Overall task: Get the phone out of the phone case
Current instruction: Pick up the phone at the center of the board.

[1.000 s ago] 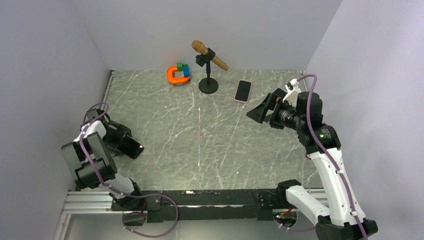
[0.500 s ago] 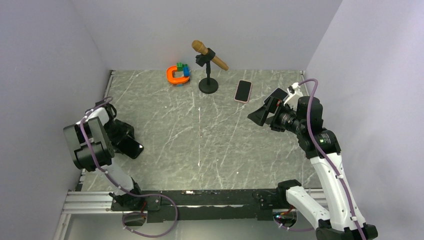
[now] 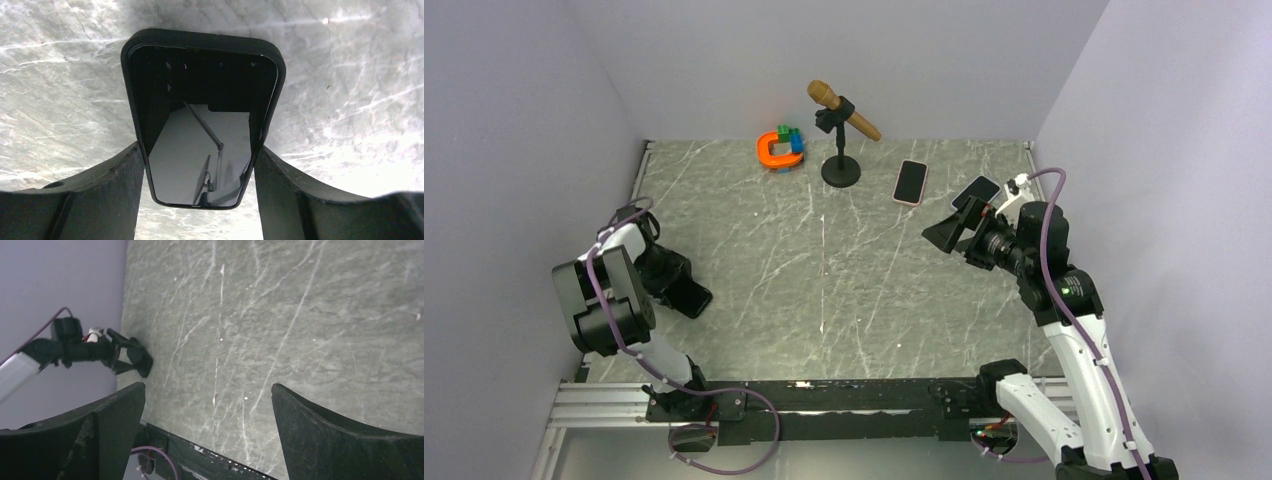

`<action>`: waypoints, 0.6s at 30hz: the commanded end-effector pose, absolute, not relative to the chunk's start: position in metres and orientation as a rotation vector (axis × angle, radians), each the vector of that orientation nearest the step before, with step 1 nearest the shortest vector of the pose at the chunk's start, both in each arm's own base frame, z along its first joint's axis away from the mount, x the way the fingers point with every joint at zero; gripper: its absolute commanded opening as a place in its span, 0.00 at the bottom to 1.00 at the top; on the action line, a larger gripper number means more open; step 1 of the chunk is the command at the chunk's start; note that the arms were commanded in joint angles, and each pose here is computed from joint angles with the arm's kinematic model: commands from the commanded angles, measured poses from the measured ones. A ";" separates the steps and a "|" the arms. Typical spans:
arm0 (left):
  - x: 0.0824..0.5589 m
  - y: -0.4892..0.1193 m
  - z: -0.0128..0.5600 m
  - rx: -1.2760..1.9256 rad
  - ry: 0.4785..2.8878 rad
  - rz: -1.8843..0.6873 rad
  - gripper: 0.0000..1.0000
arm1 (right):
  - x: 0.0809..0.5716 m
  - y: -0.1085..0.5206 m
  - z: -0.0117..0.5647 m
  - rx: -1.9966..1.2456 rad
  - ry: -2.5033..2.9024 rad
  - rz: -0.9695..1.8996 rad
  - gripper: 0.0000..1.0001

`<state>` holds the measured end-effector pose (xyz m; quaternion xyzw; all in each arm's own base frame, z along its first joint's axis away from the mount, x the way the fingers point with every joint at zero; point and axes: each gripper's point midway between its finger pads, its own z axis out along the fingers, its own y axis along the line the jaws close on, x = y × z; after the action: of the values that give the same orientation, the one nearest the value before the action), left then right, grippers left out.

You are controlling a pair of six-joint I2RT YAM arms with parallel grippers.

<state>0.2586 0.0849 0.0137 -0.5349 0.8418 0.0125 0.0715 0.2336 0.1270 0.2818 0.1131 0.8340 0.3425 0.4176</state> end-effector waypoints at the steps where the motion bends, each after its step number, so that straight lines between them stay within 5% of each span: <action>1: 0.233 0.072 -0.001 -1.510 2.623 0.037 0.00 | 0.241 0.109 0.267 0.433 2.076 0.763 1.00; 8: 0.278 0.013 0.051 -1.140 2.557 -0.265 0.00 | 0.239 0.125 0.212 0.373 2.258 0.815 1.00; 18: 0.330 -0.177 0.186 -0.465 2.398 -0.859 0.00 | 0.246 0.195 0.182 0.320 2.206 1.028 1.00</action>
<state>0.3030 -0.1036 0.1078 -0.2435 0.9286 -0.1794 0.2149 0.2245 0.1471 0.1467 0.1520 0.8924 0.3153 0.2847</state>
